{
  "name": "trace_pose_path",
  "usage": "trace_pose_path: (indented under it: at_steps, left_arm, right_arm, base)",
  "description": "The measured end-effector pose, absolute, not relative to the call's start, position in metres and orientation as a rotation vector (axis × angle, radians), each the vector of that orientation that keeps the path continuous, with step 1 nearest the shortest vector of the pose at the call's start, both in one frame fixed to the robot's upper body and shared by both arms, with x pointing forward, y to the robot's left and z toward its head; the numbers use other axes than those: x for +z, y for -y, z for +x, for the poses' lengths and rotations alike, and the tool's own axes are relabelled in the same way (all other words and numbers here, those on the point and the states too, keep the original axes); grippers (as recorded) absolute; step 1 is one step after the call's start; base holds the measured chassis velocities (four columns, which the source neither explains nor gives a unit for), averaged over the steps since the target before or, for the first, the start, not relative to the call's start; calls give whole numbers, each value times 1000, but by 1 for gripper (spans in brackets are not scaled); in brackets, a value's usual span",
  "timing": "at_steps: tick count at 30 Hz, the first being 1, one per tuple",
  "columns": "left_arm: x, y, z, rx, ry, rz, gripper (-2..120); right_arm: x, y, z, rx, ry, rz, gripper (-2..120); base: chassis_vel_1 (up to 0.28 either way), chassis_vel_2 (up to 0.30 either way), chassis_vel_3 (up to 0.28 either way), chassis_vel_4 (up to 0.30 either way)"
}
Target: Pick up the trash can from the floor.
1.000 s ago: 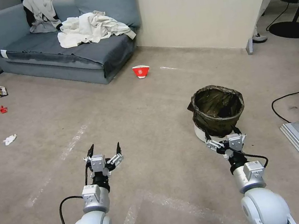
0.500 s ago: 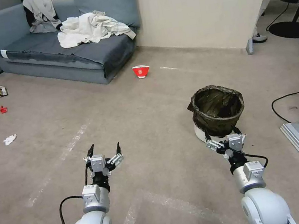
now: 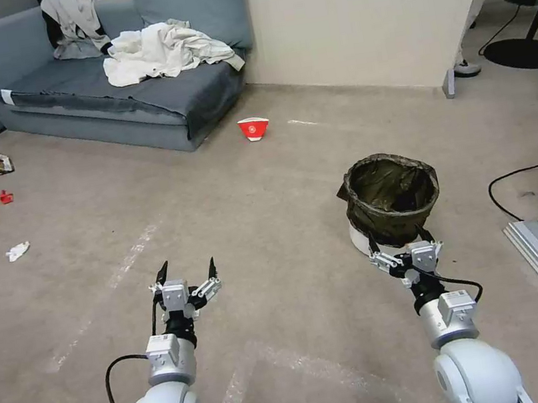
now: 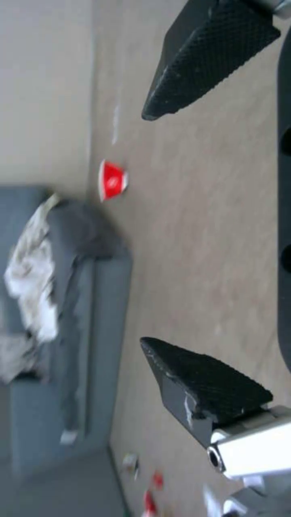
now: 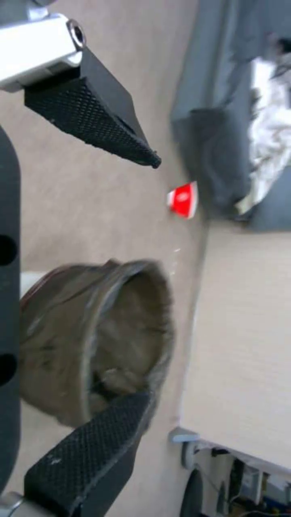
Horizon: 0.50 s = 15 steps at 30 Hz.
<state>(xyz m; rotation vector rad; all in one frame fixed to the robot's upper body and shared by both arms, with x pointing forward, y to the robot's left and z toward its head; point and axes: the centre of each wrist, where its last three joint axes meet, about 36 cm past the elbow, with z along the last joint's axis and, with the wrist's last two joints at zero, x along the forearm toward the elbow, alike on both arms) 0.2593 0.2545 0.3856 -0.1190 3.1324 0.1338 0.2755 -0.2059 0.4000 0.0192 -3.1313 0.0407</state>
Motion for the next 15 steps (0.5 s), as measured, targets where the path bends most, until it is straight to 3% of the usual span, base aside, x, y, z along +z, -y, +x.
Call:
trace_pose_path:
  at_steps: [9, 15]
  left_arm:
    - [440, -285, 198, 181, -2973, -275, 100]
    - [443, -287, 197, 164, -3005, -251, 100]
  right_arm:
    - [440, 185, 251, -78, 3201, -9, 100]
    - [441, 187, 252, -68, 3204, -7, 100]
  base:
    - [0, 0, 0, 0]
    - [0, 0, 0, 0]
